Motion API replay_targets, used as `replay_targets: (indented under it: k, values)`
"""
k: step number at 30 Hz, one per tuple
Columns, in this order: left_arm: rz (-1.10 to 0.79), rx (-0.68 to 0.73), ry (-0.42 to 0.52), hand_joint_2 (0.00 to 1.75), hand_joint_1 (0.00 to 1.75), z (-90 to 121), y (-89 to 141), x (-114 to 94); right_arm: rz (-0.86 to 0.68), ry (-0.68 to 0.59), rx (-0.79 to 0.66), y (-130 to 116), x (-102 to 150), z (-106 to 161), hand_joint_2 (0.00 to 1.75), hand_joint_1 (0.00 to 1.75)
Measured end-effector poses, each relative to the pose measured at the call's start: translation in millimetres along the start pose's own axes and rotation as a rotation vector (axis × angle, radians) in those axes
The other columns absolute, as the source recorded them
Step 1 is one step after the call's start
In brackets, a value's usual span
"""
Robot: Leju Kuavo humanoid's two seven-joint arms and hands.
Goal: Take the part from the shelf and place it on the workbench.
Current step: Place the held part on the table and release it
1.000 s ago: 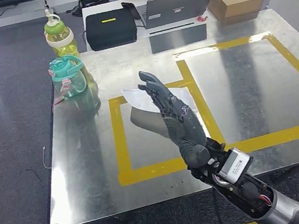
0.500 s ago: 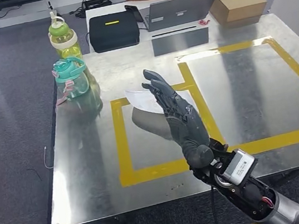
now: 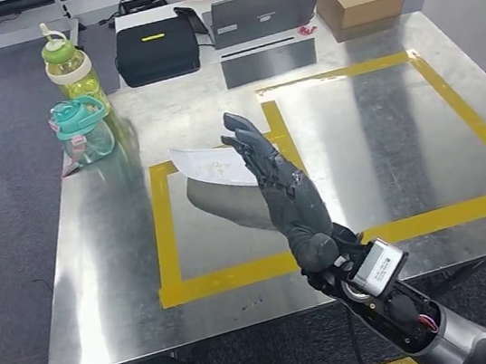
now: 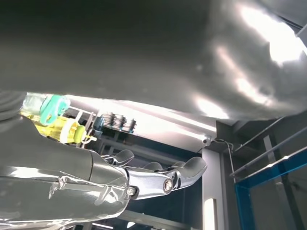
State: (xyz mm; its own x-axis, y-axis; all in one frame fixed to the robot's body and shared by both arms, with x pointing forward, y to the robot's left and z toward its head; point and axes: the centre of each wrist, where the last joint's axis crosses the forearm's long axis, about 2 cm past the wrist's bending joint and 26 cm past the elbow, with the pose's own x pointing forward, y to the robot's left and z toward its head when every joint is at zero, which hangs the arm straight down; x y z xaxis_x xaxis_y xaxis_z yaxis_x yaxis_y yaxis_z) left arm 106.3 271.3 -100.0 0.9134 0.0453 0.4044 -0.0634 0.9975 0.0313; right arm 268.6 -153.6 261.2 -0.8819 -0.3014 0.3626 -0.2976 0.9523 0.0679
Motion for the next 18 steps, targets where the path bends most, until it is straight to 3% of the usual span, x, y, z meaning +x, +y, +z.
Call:
replay_targets:
  k: [18]
  values:
    - [0.014, 0.001, 0.006, 0.00, 0.00, 0.6, -1.8, -2.2, -0.001, 0.001, 0.004, -0.5, -1.3, -0.7, 0.00, 0.00]
